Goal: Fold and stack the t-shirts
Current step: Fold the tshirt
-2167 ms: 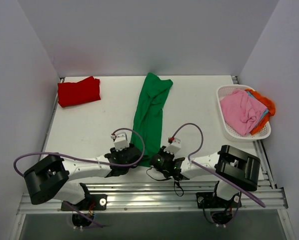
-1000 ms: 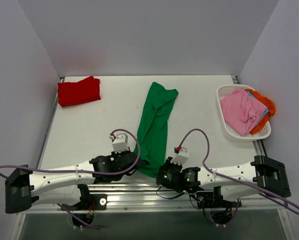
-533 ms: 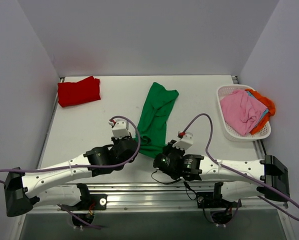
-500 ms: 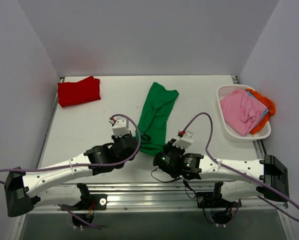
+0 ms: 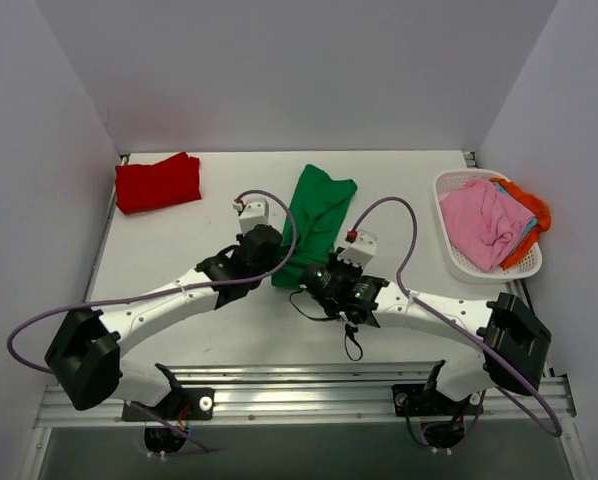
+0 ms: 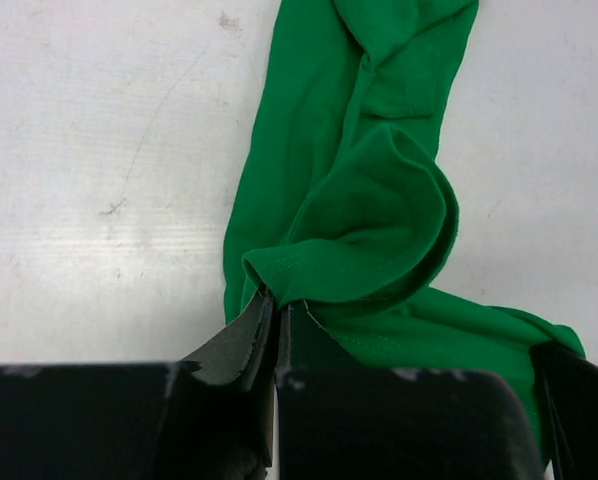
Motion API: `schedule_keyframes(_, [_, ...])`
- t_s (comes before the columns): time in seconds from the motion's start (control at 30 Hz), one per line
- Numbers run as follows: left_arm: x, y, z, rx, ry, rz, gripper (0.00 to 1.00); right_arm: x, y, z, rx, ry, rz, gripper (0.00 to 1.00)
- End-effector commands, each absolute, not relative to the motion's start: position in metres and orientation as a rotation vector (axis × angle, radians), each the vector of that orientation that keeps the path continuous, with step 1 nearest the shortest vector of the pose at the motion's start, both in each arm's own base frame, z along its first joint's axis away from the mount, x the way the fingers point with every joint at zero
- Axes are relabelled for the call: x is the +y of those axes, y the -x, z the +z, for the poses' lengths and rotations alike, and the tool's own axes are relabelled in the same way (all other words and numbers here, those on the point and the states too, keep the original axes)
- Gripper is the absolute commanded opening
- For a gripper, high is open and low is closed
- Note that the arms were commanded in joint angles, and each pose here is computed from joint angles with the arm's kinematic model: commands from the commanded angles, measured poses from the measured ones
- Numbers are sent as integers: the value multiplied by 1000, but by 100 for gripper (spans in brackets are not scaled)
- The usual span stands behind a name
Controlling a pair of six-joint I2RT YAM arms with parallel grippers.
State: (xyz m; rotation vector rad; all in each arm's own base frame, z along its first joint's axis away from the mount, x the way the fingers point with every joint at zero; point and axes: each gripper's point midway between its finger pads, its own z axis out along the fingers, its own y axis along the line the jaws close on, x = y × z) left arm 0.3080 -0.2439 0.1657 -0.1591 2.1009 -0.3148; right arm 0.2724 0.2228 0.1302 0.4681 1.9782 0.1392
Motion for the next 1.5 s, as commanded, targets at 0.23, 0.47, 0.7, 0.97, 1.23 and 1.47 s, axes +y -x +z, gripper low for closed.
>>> schedule_keyframes(0.23, [-260, -439, 146, 2081, 68, -368, 3, 200, -366, 101, 1992, -531, -23, 0])
schedule_keyframes(0.47, [-284, -522, 130, 2103, -30, -553, 74, 199, -430, 73, 2045, -572, -124, 86])
schedule_keyframes(0.7, [-282, -546, 177, 2014, -69, -679, 94, 205, -431, 119, 1977, -589, -82, 93])
schedule_keyframes(0.97, [-222, -489, 219, 1987, 151, -552, 94, 177, -377, 171, 1876, -644, -27, 93])
schedule_keyframes(1.23, [-197, -386, 161, 2034, 368, -599, 94, 176, -316, 150, 1930, -597, 96, 93])
schedule_keyframes(1.47, [-213, -362, 111, 2089, 385, -622, 94, 204, -298, 111, 2006, -543, 248, 91])
